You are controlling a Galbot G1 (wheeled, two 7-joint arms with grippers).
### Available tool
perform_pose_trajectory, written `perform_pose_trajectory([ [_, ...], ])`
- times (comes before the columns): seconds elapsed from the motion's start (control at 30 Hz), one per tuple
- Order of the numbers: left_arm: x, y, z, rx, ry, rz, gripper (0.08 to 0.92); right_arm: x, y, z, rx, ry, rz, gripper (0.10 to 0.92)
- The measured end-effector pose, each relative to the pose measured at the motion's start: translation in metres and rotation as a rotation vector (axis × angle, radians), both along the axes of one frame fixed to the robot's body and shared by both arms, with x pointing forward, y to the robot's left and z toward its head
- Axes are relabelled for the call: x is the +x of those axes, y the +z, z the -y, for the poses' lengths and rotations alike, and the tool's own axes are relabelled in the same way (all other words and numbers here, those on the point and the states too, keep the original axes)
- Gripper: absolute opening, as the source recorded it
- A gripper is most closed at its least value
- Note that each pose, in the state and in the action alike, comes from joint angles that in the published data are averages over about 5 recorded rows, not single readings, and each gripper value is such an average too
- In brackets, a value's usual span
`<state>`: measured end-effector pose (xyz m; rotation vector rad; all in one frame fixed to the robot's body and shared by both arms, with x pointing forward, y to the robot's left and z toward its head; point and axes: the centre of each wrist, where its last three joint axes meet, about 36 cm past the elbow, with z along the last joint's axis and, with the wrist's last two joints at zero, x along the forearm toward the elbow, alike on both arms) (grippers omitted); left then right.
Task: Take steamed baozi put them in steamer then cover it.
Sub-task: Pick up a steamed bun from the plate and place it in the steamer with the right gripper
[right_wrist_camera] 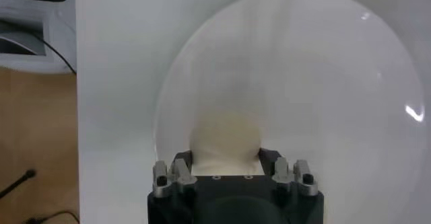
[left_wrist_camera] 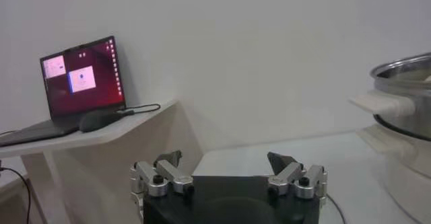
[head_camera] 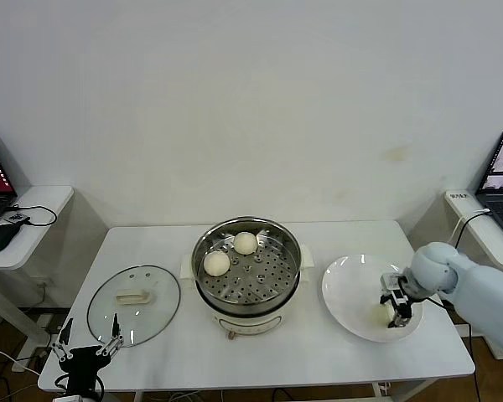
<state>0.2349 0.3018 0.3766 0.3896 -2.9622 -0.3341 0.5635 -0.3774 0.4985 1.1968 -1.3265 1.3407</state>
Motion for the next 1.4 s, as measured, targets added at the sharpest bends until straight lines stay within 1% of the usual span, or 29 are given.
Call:
perform_pose_trajectory([
  [0.17,0.002,0.002,0.001,0.0,-0.005,0.008,0.823,0.019,0.048,-0.007,0.043,0.0,0.067,0.619],
  [0.33,0.003,0.002,0.001,0.0,-0.007,0.009,0.823,0.038,0.105,-0.03,0.103,0.038,0.149,0.619],
  [0.53,0.003,0.004,0.002,-0.003,-0.01,0.013,0.823,0.051,0.168,-0.084,0.174,0.139,0.24,0.627],
  [0.67,0.002,0.004,0.002,-0.002,-0.008,0.013,0.823,0.05,0.191,-0.129,0.212,0.237,0.266,0.628],
  [0.83,0.002,0.005,0.001,-0.001,-0.003,0.015,0.823,0.046,0.196,-0.179,0.232,0.362,0.265,0.628],
  [1.0,0.001,0.006,0.002,-0.003,0.0,0.018,0.823,0.042,0.188,-0.222,0.231,0.488,0.235,0.628],
  [1.17,-0.001,0.007,0.002,-0.001,0.003,0.017,0.823,0.038,0.168,-0.258,0.204,0.633,0.193,0.628],
  [1.4,-0.004,0.006,0.0,0.001,0.019,0.018,0.823,0.034,0.136,-0.293,0.141,0.83,0.167,0.633],
])
